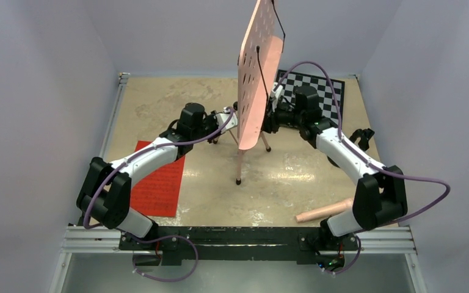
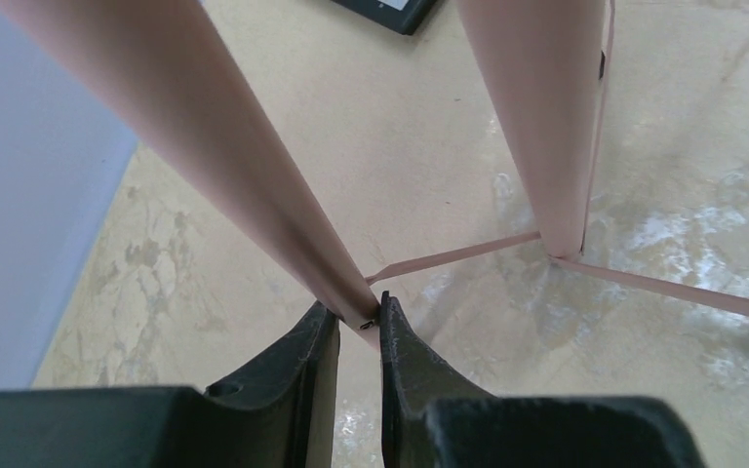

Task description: Pack up the instrument practice props

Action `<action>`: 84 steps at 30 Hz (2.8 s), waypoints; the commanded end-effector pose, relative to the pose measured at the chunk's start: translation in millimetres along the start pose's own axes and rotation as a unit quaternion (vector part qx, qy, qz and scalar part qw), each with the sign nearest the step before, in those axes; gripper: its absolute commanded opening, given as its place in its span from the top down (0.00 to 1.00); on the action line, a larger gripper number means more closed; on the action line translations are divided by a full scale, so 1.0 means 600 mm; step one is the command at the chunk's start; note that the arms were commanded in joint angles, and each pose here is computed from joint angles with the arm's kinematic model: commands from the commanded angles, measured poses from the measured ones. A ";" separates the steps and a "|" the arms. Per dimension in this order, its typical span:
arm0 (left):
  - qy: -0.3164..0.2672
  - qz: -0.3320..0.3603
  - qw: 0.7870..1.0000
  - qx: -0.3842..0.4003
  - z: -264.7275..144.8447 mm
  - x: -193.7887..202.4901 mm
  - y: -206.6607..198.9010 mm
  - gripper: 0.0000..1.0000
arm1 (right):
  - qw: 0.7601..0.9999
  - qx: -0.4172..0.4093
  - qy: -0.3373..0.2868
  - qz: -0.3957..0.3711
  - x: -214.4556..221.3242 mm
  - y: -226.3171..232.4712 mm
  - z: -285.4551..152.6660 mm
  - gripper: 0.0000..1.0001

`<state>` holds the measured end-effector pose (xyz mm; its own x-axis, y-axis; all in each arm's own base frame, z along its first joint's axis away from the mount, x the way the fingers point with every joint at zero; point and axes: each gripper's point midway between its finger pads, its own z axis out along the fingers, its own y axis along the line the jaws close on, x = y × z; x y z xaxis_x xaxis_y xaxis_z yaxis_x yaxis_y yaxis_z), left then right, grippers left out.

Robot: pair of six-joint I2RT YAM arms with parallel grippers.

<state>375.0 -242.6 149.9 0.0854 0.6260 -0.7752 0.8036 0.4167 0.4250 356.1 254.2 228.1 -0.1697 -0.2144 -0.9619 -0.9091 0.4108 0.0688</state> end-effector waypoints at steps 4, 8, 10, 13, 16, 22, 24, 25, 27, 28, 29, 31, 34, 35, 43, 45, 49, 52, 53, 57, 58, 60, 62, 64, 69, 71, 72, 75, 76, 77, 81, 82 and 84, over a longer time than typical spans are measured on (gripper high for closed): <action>0.141 -0.066 0.981 0.117 -0.045 0.119 -0.120 1.00 | 0.996 0.011 -0.089 0.008 -0.158 0.055 -0.071 1.00; 0.141 -0.066 0.980 0.121 -0.047 0.127 -0.129 1.00 | 0.995 0.033 -0.094 -0.014 -0.141 0.047 -0.070 1.00; 0.145 -0.066 0.979 0.125 -0.046 0.137 -0.136 1.00 | 0.994 0.047 -0.089 -0.039 -0.114 0.041 -0.062 1.00; 0.153 -0.059 0.978 0.126 -0.044 0.151 -0.141 1.00 | 0.991 0.059 -0.093 -0.072 -0.105 0.038 -0.058 1.00; 0.161 -0.042 0.979 0.116 -0.046 0.164 -0.137 1.00 | 0.988 0.066 -0.097 -0.100 -0.112 0.047 -0.064 1.00; 0.165 -0.022 0.977 0.136 -0.073 0.179 -0.159 0.63 | 0.989 0.051 -0.089 -0.104 -0.096 0.072 -0.063 1.00; 0.160 -0.020 0.975 0.150 -0.097 0.176 -0.169 0.59 | 0.991 0.051 -0.088 -0.091 -0.092 0.076 -0.063 1.00; 0.164 -0.022 0.974 0.156 -0.112 0.181 -0.176 0.48 | 0.991 0.052 -0.088 -0.085 -0.091 0.077 -0.064 1.00; 0.161 -0.012 0.974 0.159 -0.144 0.186 -0.187 0.03 | 0.992 0.054 -0.089 -0.072 -0.090 0.080 -0.064 1.00; 0.162 -0.004 0.973 0.162 -0.159 0.193 -0.194 0.01 | 0.992 0.054 -0.090 -0.067 -0.089 0.081 -0.064 1.00; 0.160 0.006 0.974 0.158 -0.172 0.196 -0.197 0.01 | 0.992 0.053 -0.090 -0.065 -0.088 0.083 -0.064 1.00; 0.156 0.006 0.979 0.133 -0.190 0.199 -0.189 0.01 | 0.993 0.053 -0.088 -0.062 -0.084 0.085 -0.063 1.00; 0.143 -0.082 0.984 0.063 -0.208 0.169 -0.139 0.01 | 0.994 0.053 -0.081 -0.058 -0.077 0.085 -0.062 1.00; 0.134 -0.123 0.982 0.047 -0.212 0.147 -0.119 0.01 | 0.994 0.052 -0.079 -0.058 -0.076 0.086 -0.062 1.00; -0.135 -0.201 0.970 0.018 -0.216 -0.099 0.037 0.01 | 0.997 0.058 -0.046 -0.016 -0.065 0.074 -0.051 1.00; -0.220 -0.159 0.962 0.032 -0.222 -0.166 0.057 0.01 | 0.998 0.054 -0.034 0.003 -0.063 0.075 -0.048 1.00; -0.280 -0.142 0.945 0.094 -0.220 -0.255 0.069 0.10 | 0.999 0.046 -0.020 0.003 -0.061 0.079 -0.050 1.00; -0.314 -0.114 0.936 0.110 -0.226 -0.297 0.059 0.16 | 0.999 0.049 -0.012 -0.005 -0.056 0.074 -0.049 1.00; -0.324 -0.114 0.932 0.117 -0.230 -0.310 0.057 0.17 | 0.999 0.052 -0.011 -0.005 -0.057 0.073 -0.049 1.00; -0.341 -0.128 0.917 0.164 -0.242 -0.350 0.044 0.19 | 0.998 0.058 -0.014 -0.008 -0.066 0.071 -0.051 1.00; -0.346 -0.127 0.913 0.175 -0.243 -0.359 0.038 0.19 | 0.998 0.062 -0.015 -0.009 -0.067 0.070 -0.051 1.00; -0.359 -0.120 0.906 0.191 -0.241 -0.376 0.027 0.18 | 0.998 0.065 -0.016 -0.011 -0.068 0.069 -0.051 1.00; -0.366 -0.118 0.900 0.207 -0.232 -0.389 0.014 0.19 | 0.998 0.059 -0.016 -0.016 -0.067 0.073 -0.048 1.00; -0.366 -0.122 0.899 0.208 -0.211 -0.396 0.011 0.20 | 0.998 0.055 -0.017 -0.021 -0.068 0.078 -0.046 1.00; -0.356 -0.156 0.901 0.191 -0.147 -0.399 0.032 0.28 | 0.998 0.053 -0.019 -0.035 -0.073 0.083 -0.048 1.00; -0.359 -0.161 0.899 0.191 -0.134 -0.404 0.040 0.37 | 0.998 0.053 -0.022 -0.038 -0.077 0.084 -0.050 1.00; -0.360 -0.163 0.898 0.192 -0.130 -0.407 0.042 0.43 | 0.998 0.055 -0.022 -0.038 -0.078 0.085 -0.050 1.00; -0.367 -0.167 0.892 0.204 -0.132 -0.415 0.041 0.59 | 0.997 0.058 -0.022 -0.038 -0.079 0.085 -0.055 1.00; -0.369 -0.170 0.890 0.208 -0.134 -0.417 0.040 0.63 | 0.997 0.060 -0.025 -0.040 -0.085 0.086 -0.058 1.00; -0.372 -0.171 0.887 0.213 -0.138 -0.421 0.039 0.66 | 0.997 0.061 -0.025 -0.040 -0.089 0.088 -0.062 1.00; -0.383 -0.195 0.873 0.230 -0.155 -0.446 0.043 1.00 | 0.996 0.061 -0.038 -0.050 -0.125 0.105 -0.089 1.00; -0.389 -0.200 0.869 0.230 -0.161 -0.455 0.048 1.00 | 0.996 0.061 -0.043 -0.052 -0.136 0.111 -0.097 1.00; -0.396 -0.213 0.862 0.234 -0.172 -0.474 0.058 1.00 | 0.995 0.061 -0.054 -0.054 -0.162 0.124 -0.118 1.00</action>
<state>321.9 -341.2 360.8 -0.1386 -0.1112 -0.9841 0.9848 0.0900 -0.1489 298.0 243.1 236.4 -0.2501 -0.2975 -0.9214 -0.8448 0.5320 0.0575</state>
